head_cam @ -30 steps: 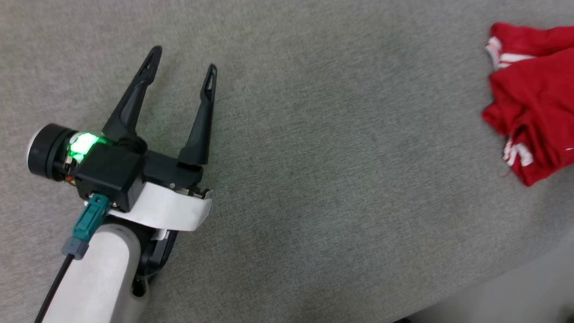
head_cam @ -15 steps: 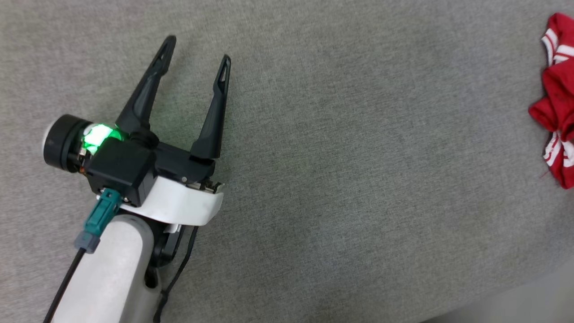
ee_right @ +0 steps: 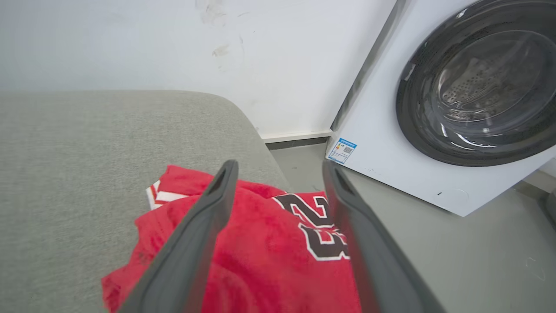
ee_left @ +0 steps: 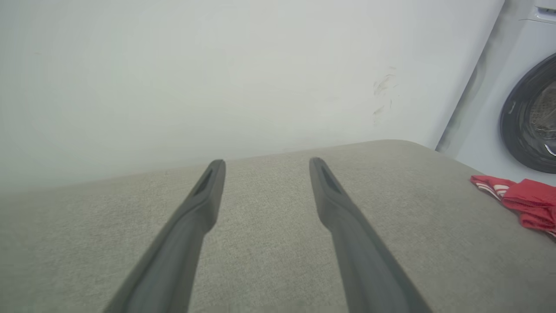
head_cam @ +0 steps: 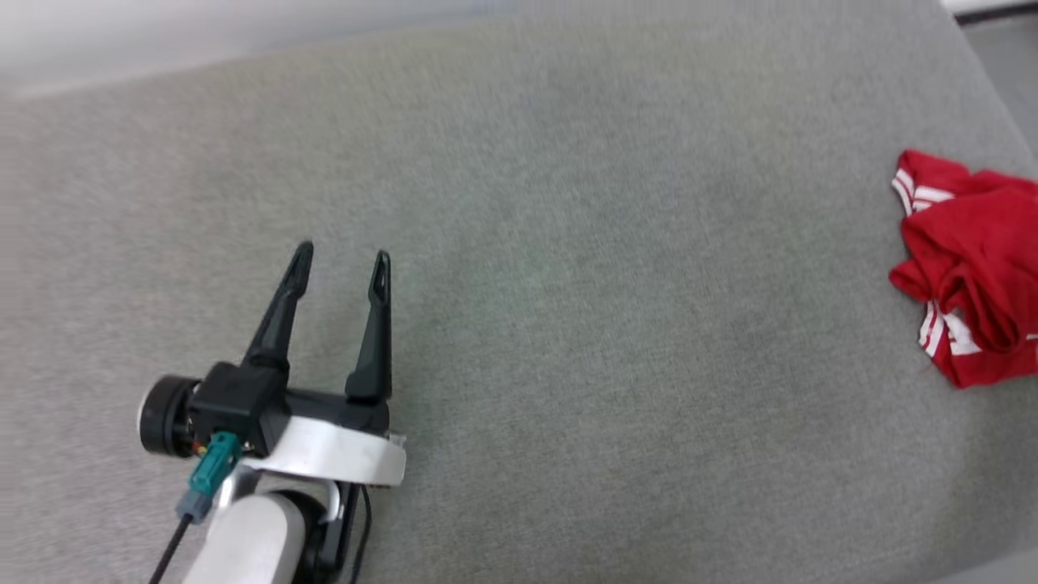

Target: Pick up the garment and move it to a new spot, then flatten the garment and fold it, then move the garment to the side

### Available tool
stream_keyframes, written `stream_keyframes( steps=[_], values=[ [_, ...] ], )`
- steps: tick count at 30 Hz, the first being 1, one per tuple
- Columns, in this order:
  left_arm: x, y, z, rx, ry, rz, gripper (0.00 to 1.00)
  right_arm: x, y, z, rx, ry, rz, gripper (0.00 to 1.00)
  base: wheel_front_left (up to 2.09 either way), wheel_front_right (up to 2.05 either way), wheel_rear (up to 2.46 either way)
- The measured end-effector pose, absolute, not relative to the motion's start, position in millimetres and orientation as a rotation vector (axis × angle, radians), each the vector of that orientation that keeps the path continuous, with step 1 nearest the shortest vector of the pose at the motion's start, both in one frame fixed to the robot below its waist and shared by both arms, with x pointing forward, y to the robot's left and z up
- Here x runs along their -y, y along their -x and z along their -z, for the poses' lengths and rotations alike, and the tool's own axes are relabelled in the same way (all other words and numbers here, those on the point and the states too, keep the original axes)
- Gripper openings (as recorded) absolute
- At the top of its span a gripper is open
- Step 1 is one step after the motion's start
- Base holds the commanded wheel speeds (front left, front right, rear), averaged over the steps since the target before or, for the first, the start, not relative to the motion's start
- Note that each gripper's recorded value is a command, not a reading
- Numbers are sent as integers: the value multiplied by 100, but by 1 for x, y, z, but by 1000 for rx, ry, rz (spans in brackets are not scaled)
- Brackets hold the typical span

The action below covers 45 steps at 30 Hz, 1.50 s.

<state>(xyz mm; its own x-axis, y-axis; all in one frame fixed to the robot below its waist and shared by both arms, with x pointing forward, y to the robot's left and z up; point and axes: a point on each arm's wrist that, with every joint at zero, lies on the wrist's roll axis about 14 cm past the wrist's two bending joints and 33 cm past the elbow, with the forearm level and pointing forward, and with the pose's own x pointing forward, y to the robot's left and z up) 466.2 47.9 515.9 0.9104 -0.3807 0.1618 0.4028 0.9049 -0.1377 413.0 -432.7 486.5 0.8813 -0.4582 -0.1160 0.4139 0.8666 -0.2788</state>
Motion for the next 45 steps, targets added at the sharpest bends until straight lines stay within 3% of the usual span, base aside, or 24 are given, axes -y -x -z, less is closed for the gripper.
stream_keyframes(
  steps=[14,21,31,45],
  values=[
    [-133,-409,-530,132,118,160,100,261,-412,-492,-50,25,94,100,0,0,0],
    [-173,-375,-536,149,86,54,100,196,-390,-519,16,-38,-53,100,0,0,0],
    [-178,-358,-539,165,74,40,100,175,-356,-539,46,-48,-96,100,0,0,0],
    [-177,-360,-534,158,68,57,100,170,-357,-542,46,-61,-107,100,0,0,0]
  ],
)
